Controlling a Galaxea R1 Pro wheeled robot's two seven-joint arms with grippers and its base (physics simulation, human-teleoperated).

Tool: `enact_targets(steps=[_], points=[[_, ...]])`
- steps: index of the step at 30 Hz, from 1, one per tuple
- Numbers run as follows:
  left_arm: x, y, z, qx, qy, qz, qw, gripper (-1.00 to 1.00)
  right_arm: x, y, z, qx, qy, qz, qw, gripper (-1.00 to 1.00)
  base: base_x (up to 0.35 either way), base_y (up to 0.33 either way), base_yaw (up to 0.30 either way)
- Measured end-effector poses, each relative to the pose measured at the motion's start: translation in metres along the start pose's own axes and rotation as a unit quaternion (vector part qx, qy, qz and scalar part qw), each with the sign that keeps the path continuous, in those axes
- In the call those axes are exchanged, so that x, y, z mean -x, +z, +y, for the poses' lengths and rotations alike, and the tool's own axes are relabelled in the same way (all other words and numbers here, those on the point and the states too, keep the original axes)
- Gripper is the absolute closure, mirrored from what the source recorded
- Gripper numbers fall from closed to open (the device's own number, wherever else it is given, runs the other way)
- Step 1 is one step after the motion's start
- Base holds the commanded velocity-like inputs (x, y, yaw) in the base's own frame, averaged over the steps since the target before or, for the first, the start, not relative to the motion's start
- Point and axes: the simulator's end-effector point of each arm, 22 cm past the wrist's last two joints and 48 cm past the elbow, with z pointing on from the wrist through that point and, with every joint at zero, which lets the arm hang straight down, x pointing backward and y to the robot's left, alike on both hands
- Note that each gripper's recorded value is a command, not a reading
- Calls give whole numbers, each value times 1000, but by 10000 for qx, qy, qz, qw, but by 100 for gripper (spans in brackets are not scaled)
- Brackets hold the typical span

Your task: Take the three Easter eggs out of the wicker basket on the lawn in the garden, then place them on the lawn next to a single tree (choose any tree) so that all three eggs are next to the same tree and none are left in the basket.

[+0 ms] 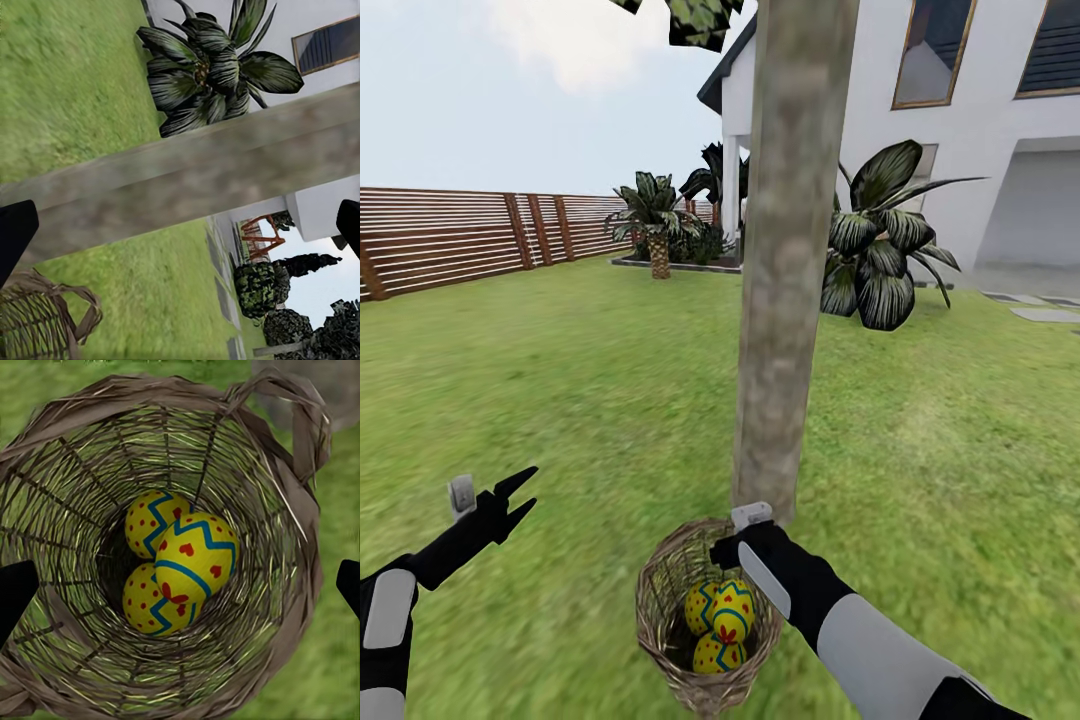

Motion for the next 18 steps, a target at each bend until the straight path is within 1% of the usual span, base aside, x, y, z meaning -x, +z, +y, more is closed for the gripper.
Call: enact_targets(steps=[6,18], points=[[-4,-2,11,0,5,-5,10000,-100,-6,9,1,17,14,-46,10000,-100,0,0,0],[-14,-5,35,1,5,-5,10000,-100,-25,27,2,9,17,-33,10000,-100,0,0,0]])
